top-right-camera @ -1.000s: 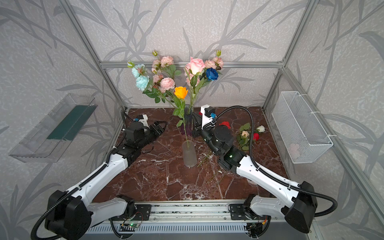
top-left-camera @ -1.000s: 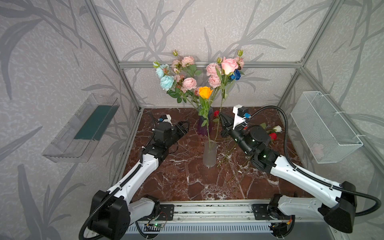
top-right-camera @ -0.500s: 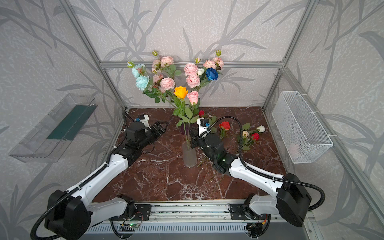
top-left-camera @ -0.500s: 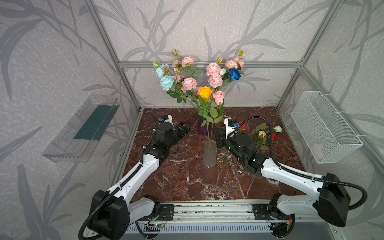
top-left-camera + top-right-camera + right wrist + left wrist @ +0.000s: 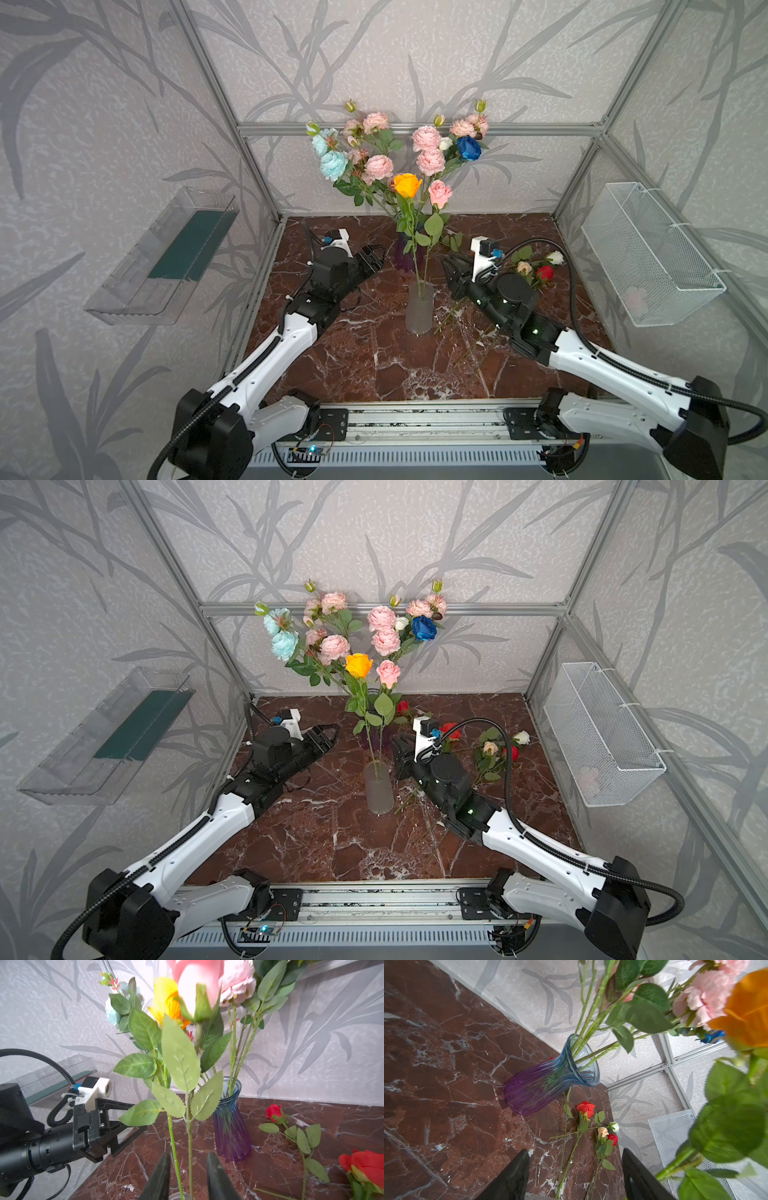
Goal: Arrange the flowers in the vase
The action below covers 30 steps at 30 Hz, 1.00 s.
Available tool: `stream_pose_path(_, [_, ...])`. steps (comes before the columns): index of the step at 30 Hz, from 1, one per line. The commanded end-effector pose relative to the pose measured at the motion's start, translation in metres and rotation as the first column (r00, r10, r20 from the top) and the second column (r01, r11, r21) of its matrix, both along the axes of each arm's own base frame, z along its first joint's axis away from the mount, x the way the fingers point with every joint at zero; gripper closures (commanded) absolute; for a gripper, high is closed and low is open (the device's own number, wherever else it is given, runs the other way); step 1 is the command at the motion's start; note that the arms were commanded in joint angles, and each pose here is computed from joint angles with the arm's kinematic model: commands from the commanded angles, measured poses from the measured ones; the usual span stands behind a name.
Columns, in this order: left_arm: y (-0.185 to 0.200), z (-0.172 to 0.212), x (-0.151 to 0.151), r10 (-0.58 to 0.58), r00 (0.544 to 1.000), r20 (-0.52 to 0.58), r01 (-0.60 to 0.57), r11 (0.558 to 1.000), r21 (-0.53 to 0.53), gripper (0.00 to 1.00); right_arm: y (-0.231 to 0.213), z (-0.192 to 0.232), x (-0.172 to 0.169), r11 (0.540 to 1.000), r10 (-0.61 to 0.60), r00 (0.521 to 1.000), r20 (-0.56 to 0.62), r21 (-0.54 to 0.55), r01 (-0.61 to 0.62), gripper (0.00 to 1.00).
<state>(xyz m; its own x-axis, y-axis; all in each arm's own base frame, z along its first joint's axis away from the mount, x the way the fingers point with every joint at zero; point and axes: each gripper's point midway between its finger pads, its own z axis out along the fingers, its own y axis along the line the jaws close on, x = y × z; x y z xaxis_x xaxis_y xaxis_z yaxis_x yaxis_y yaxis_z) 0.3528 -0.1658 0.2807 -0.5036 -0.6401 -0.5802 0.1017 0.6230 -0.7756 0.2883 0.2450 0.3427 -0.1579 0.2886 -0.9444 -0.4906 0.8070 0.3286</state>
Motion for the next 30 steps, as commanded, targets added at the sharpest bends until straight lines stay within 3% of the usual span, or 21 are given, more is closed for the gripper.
stream_pose_path(1, [0.010, 0.034, -0.013, 0.041, 0.993, 0.114, -0.046, 0.998, 0.043, 0.31, -0.033, -0.012, 0.006, 0.990, -0.118, 0.993, -0.012, -0.084, 0.117, 0.67])
stream_pose_path(5, [0.015, 0.064, -0.033, 0.039, 0.972, 0.233, -0.063, 0.993, 0.098, 0.33, -0.072, -0.056, 0.038, 0.982, -0.181, 0.959, -0.220, -0.091, 0.165, 0.66])
stream_pose_path(7, [0.012, 0.079, -0.043, 0.008, 0.957, 0.291, -0.040, 0.994, 0.106, 0.33, -0.086, -0.088, 0.057, 0.981, -0.190, 0.911, -0.367, -0.106, 0.162, 0.65])
stream_pose_path(11, [-0.022, 0.108, -0.067, -0.175, 0.892, 0.418, 0.140, 0.984, 0.111, 0.34, -0.092, -0.145, 0.085, 0.981, -0.175, 0.823, -0.540, -0.162, 0.103, 0.65])
stream_pose_path(16, [-0.072, 0.124, -0.105, -0.402, 0.761, 0.510, 0.389, 0.911, 0.137, 0.37, -0.074, -0.207, 0.114, 0.984, -0.131, 0.710, -0.692, -0.177, 0.009, 0.65])
stream_pose_path(19, [-0.099, 0.125, -0.129, -0.527, 0.671, 0.521, 0.501, 0.841, 0.205, 0.37, -0.071, -0.233, 0.131, 0.978, -0.157, 0.664, -0.731, -0.209, 0.001, 0.65])
stream_pose_path(21, [-0.114, 0.119, -0.141, -0.589, 0.632, 0.503, 0.551, 0.799, 0.243, 0.37, -0.073, -0.250, 0.140, 0.981, -0.158, 0.613, -0.774, -0.193, 0.010, 0.64])
stream_pose_path(23, [-0.123, 0.112, -0.146, -0.616, 0.623, 0.482, 0.572, 0.780, 0.256, 0.36, -0.080, -0.260, 0.145, 0.986, -0.160, 0.566, -0.808, -0.155, 0.058, 0.63])
stream_pose_path(24, [-0.127, 0.108, -0.147, -0.625, 0.623, 0.470, 0.580, 0.772, 0.259, 0.36, -0.086, -0.263, 0.146, 0.986, -0.164, 0.554, -0.816, -0.134, 0.095, 0.63])
stream_pose_path(30, [-0.140, 0.093, -0.148, -0.652, 0.629, 0.424, 0.598, 0.754, 0.272, 0.34, -0.128, -0.250, 0.144, 0.954, -0.275, 0.601, -0.750, -0.135, 0.267, 0.60])
